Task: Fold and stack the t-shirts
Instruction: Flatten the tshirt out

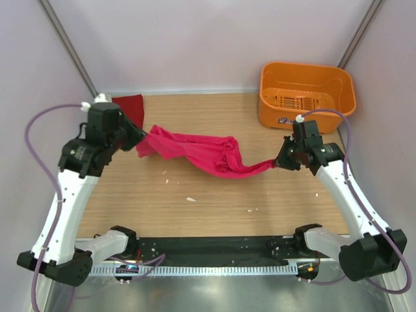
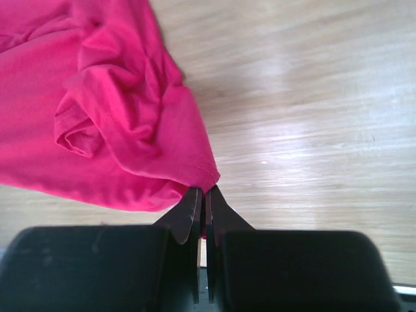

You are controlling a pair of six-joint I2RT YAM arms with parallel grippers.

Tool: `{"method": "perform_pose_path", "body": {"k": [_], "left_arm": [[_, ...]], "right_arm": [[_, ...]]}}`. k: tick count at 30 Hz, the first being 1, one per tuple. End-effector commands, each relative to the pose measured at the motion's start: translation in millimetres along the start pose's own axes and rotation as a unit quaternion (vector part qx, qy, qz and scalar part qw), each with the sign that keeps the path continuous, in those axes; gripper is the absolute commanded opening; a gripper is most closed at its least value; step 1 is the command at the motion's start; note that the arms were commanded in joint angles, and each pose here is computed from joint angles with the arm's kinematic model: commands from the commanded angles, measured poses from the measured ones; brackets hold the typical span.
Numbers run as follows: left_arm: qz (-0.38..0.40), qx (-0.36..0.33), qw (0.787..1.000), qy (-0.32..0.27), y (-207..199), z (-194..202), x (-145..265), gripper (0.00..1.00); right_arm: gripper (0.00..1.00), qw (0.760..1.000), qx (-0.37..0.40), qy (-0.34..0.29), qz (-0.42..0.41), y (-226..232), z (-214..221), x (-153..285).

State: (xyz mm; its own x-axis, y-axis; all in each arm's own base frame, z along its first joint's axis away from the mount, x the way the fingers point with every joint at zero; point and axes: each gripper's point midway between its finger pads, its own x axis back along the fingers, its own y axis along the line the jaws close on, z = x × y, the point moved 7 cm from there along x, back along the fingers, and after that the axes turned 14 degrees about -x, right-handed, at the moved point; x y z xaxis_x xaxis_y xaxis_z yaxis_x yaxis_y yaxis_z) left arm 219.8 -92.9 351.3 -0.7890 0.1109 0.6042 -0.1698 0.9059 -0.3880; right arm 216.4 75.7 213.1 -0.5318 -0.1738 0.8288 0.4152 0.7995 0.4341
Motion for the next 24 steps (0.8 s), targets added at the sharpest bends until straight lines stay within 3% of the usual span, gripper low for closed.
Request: {"method": "perform_pose_path", "body": {"k": [1, 6, 11, 14, 18, 20, 21, 24], "left_arm": [[0.034, -0.075, 0.992, -0.098, -8, -50, 48, 0.0], [0.093, -0.151, 0.953, -0.245, -19, -96, 134, 0.0], [0.158, -0.181, 0.887, -0.395, -16, -113, 239, 0.0], [0.168, -0.178, 0.868, -0.431, -15, -118, 265, 0.0], [0.174, -0.177, 0.856, -0.454, -29, -139, 265, 0.0], [0.176, -0.184, 0.851, -0.459, -42, -155, 256, 0.0], [0.182, -0.181, 0.837, -0.483, -43, -161, 273, 0.0], [0.185, -0.184, 0.826, -0.5, -49, -171, 279, 0.0]], "right_arm": [[0.01, 0.996, 0.053, -0.014, -0.077, 19, -6, 52], [0.01, 0.98, 0.086, -0.036, -0.178, 34, 1, 119], [0.01, 0.965, 0.089, -0.09, -0.23, 22, 18, 172], [0.01, 0.966, 0.063, -0.102, -0.23, 27, 11, 165], [0.01, 0.962, 0.013, -0.092, -0.257, 63, -16, 150], [0.01, 0.963, 0.015, -0.079, -0.257, 79, -28, 152], [0.01, 0.963, 0.028, -0.083, -0.255, 82, -32, 157], [0.01, 0.955, 0.063, -0.12, -0.265, 88, -42, 185]]}}
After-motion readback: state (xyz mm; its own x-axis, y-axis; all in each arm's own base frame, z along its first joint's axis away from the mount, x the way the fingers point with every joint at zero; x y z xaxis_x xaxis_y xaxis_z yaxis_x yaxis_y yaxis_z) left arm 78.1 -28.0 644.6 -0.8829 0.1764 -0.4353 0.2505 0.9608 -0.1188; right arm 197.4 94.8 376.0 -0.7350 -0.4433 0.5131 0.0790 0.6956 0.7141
